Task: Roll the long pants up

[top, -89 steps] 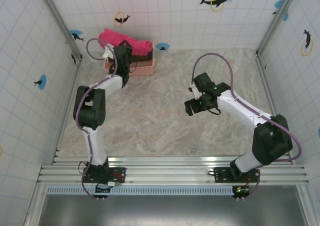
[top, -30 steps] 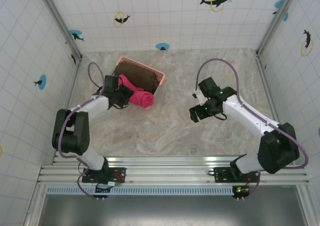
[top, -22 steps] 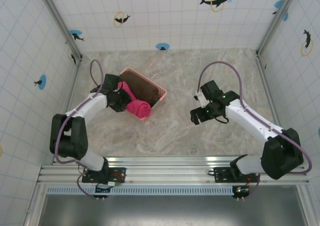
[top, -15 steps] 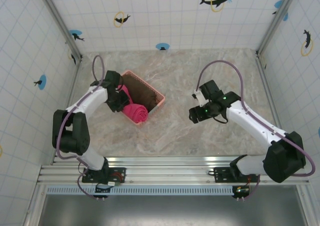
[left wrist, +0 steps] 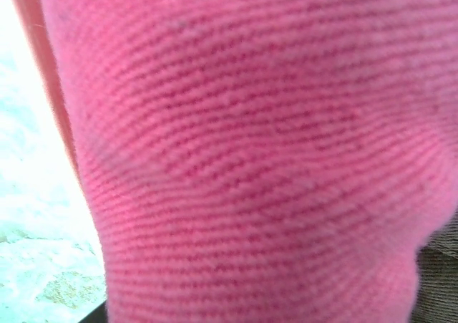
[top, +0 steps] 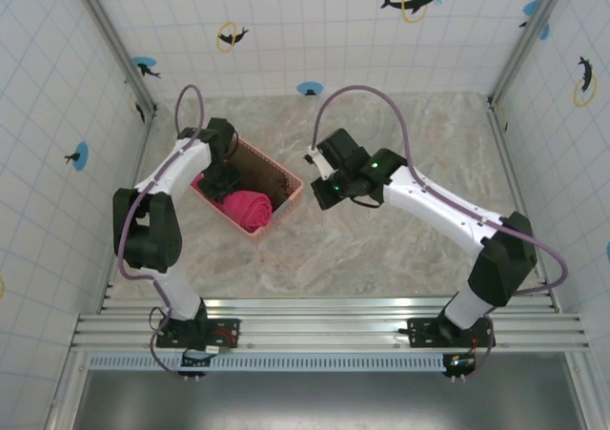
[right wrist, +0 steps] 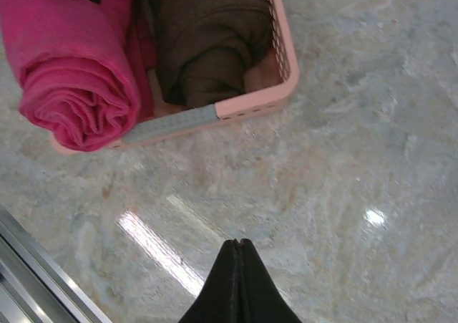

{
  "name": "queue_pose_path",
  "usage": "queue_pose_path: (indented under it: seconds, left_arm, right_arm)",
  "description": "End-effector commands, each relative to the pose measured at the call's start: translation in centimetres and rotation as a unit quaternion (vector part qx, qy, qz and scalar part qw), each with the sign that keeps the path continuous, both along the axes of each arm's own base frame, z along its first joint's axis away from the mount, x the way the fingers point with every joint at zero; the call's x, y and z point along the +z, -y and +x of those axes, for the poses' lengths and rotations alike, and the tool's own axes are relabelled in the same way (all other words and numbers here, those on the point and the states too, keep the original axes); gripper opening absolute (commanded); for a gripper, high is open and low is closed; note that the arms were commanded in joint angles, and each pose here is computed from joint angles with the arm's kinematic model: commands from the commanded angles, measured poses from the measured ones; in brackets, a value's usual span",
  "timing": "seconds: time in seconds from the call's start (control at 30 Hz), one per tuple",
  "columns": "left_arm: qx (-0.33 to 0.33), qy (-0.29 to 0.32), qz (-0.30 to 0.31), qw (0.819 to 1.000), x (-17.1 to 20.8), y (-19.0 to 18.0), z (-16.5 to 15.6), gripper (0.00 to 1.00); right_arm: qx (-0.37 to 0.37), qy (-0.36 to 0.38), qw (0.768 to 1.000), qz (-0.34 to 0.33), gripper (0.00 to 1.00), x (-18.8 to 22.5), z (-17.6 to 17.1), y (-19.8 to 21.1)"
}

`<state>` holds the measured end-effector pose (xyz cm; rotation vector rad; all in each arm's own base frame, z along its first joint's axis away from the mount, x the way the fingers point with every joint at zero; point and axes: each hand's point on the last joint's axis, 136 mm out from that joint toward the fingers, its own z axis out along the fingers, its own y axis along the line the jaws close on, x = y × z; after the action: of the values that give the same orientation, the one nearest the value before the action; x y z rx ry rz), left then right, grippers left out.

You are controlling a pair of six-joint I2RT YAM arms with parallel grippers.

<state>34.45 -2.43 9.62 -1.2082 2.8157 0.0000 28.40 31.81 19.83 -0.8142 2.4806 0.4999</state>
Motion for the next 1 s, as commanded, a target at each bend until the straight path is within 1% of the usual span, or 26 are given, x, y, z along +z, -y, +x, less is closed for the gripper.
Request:
queue_pose_path:
  seconds: [0.0, 0.1, 0.2, 0.27, 0.4, 0.5, 0.7, 0.8, 0.97]
  left_arm:
    - [0.031, 0.008, 0.044, 0.999, 1.7, -2.3, 0.1, 0.0]
    - [0.044, 0.019, 0.055, 0.997, 1.7, -3.2, 0.2, 0.0]
    - [0.069, 0.032, 0.052, 0.996, 0.2, -3.8, 0.5, 0.0]
    - [0.086, 0.019, 0.06, 0.994, -1.8, -4.3, -0.5, 0.0]
    - [0.097, 0.012, 0.061, 0.993, -4.5, -4.4, -0.8, 0.0]
    - [0.099, 0.003, 0.05, 0.994, -6.1, -4.0, -1.1, 0.0]
    - [0.11, -0.02, 0.013, 0.994, -8.3, -2.7, -1.2, 0.0]
    - [0.111, -0.029, 0.001, 0.993, -8.6, -2.2, -1.0, 0.0]
    - [0.111, -0.036, -0.001, 0.993, -8.4, -2.1, -0.9, 0.0]
  right_arm:
    - [0.008, 0.006, 1.0, 0.008, 0.0, 0.9, 0.3, -2.1]
    - [0.029, 0.008, 0.999, 0.013, 0.0, 1.1, -0.1, -4.4]
    - [0.048, 0.007, 0.999, 0.023, 0.0, 1.5, -0.5, -6.9]
    - [0.061, 0.007, 0.998, 0.023, 0.0, 1.5, -0.7, -8.5]
    - [0.078, 0.007, 0.997, 0.029, 0.0, 1.7, -0.9, -11.7]
    - [0.084, -0.001, 0.996, 0.038, 0.0, 1.2, -0.8, -13.9]
    - [0.088, -0.033, 0.994, 0.047, 0.0, -1.8, -0.2, -17.1]
    - [0.087, -0.047, 0.994, 0.047, 0.0, -3.9, 0.1, -18.1]
    - [0.088, -0.063, 0.993, 0.053, 0.0, -6.1, 0.3, -19.6]
